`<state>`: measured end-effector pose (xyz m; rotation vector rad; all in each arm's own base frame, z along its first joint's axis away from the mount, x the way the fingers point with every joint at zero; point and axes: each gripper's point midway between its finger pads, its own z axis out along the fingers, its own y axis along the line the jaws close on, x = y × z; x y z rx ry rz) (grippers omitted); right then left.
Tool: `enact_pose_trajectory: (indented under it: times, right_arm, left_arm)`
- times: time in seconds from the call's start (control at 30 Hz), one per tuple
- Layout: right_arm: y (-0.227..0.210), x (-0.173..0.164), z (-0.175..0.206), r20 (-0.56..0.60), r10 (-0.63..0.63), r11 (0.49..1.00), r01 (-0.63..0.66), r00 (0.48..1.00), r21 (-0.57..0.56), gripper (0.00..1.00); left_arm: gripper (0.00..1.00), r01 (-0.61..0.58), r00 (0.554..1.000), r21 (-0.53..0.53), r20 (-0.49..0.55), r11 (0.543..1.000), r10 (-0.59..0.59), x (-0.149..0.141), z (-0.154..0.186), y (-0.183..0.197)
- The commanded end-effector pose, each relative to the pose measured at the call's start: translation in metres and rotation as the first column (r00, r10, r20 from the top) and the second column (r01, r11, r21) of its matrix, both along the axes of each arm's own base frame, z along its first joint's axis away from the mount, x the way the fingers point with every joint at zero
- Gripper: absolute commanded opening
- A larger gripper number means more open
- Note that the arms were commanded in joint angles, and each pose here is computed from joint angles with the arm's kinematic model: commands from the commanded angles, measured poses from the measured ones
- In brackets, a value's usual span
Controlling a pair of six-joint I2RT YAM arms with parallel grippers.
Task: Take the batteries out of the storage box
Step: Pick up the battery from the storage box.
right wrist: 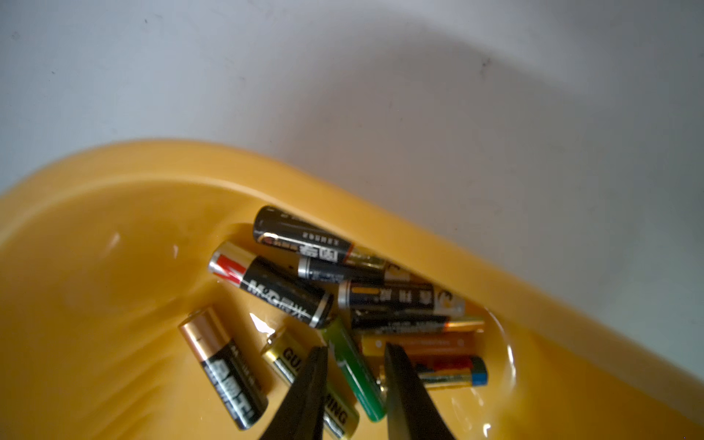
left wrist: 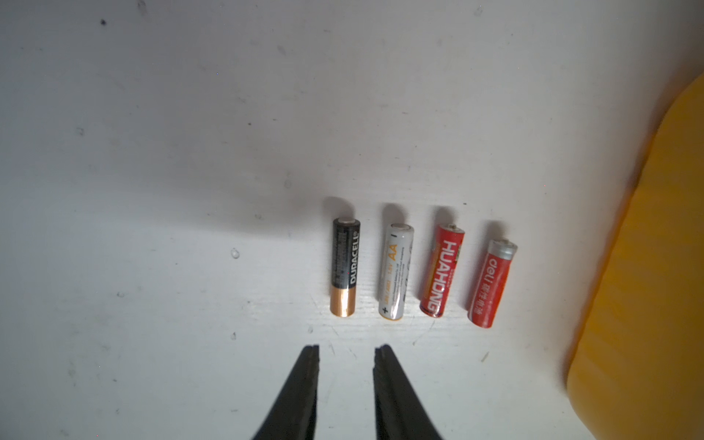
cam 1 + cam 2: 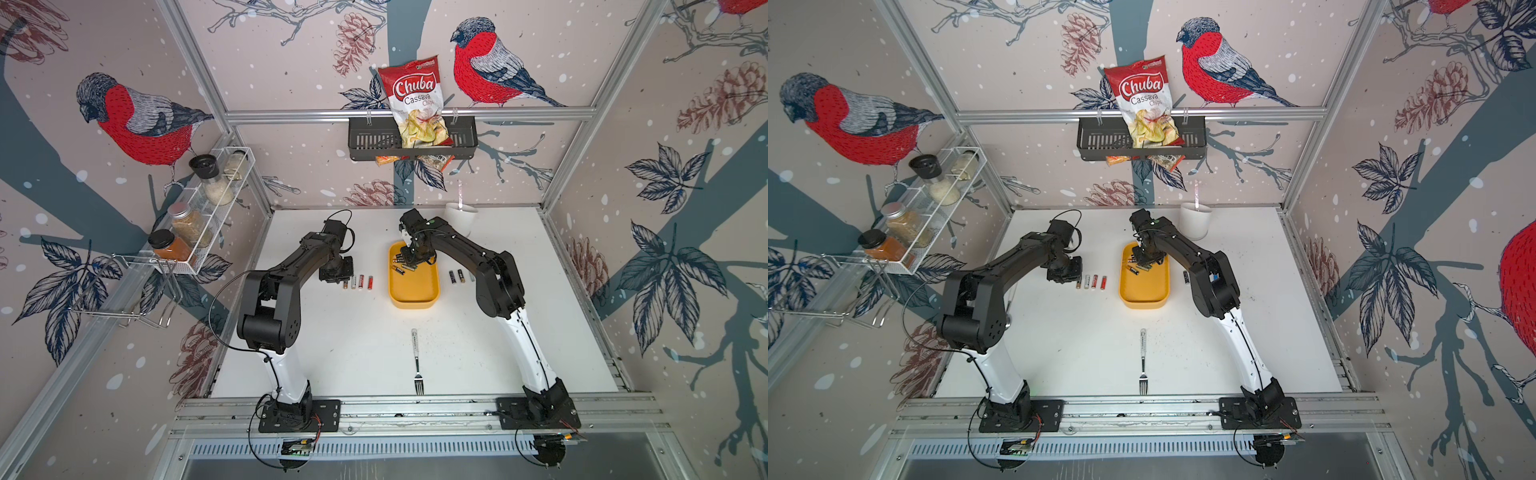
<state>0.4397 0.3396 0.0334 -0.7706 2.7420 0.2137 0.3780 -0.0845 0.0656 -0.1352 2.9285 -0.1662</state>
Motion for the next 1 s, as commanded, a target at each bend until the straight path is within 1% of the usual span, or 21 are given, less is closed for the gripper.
enact_pose_trajectory:
  times: [0.0,0.7,0.97]
  right_arm:
    - [-0.001,-0.003,0.001,-0.003,0.008,1.0,-0.008,1.0,-0.008,0.3]
    - [0.004,-0.012,0.001,-0.006,0.022,1.0,-0.022,1.0,-0.014,0.27]
    - [0.001,-0.015,-0.005,-0.016,0.017,1.0,-0.017,1.0,-0.021,0.26]
  left_arm:
    - [0.3,-0.007,1.0,-0.014,0.009,1.0,0.008,0.001,0.002,-0.002]
    - [0.3,-0.003,1.0,-0.011,0.014,1.0,0.003,0.002,0.005,-0.002]
    - [0.3,-0.002,1.0,-0.011,0.013,1.0,0.002,0.002,0.004,-0.002]
